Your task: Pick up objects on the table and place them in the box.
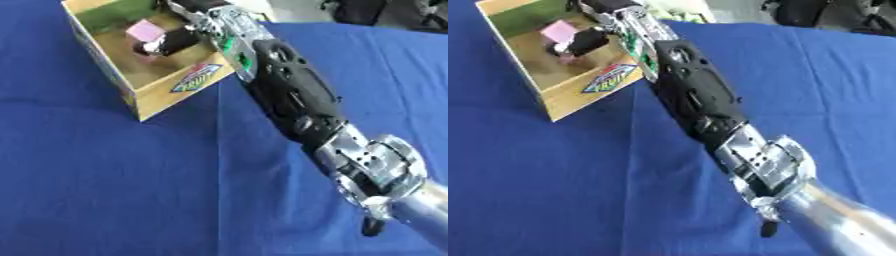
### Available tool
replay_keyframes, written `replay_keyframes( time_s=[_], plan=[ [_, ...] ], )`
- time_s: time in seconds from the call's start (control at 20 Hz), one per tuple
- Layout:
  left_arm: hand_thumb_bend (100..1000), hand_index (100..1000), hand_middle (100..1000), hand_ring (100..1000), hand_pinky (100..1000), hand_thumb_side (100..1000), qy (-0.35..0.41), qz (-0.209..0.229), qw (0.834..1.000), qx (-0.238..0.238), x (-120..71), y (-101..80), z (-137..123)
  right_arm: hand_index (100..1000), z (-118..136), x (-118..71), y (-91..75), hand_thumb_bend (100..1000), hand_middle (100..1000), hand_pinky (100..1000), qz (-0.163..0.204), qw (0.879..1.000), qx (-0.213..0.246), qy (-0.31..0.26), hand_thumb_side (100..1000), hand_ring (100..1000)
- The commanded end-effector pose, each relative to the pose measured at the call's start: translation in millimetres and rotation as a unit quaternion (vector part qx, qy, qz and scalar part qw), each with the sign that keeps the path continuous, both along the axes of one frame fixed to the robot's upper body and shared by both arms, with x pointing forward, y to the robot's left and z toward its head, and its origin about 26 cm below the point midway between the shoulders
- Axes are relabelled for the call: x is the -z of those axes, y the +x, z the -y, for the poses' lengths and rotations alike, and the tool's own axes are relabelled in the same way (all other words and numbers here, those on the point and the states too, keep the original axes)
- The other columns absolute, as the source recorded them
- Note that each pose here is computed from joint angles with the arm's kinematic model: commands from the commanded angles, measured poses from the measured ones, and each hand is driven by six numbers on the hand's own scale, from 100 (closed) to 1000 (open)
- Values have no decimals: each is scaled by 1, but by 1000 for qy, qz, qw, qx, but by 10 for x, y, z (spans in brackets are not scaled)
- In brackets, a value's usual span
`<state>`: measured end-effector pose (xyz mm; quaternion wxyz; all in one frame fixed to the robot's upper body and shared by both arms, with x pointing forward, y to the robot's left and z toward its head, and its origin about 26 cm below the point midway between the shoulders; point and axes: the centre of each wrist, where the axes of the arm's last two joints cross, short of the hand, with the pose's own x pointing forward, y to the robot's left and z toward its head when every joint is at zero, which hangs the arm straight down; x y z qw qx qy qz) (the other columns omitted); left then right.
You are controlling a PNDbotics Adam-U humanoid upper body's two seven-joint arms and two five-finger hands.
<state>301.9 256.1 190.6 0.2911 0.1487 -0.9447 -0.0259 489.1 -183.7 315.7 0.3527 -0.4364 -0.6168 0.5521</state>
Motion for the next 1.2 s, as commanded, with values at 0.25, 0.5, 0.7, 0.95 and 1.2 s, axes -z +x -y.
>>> replay_keyframes(
  time_s=[0.25,0.5,0.7,0.95,1.2],
  plan=[
    [420,716,713,707,703,902,6,7,1000,-1,-46,-27,-17,901,90,-207,-54,459,802,845,28,1000,1,10,735,834],
    [419,716,713,707,704,903,6,1,1000,-9,-21,-37,-49,845,226,-394,-191,121,741,825,73,997,-10,26,890,794],
    [412,717,714,707,705,903,7,-4,1000,-16,-2,-45,-68,865,386,-437,-332,100,765,839,100,994,-25,33,861,810],
    [414,717,714,706,706,904,7,-8,1000,-22,21,-54,-85,859,649,-342,-504,100,757,839,122,991,-55,31,909,803],
    [415,717,714,706,707,903,5,-9,1000,-27,33,-59,-102,852,920,-223,-707,100,751,839,158,982,-91,53,896,797]
  ],
)
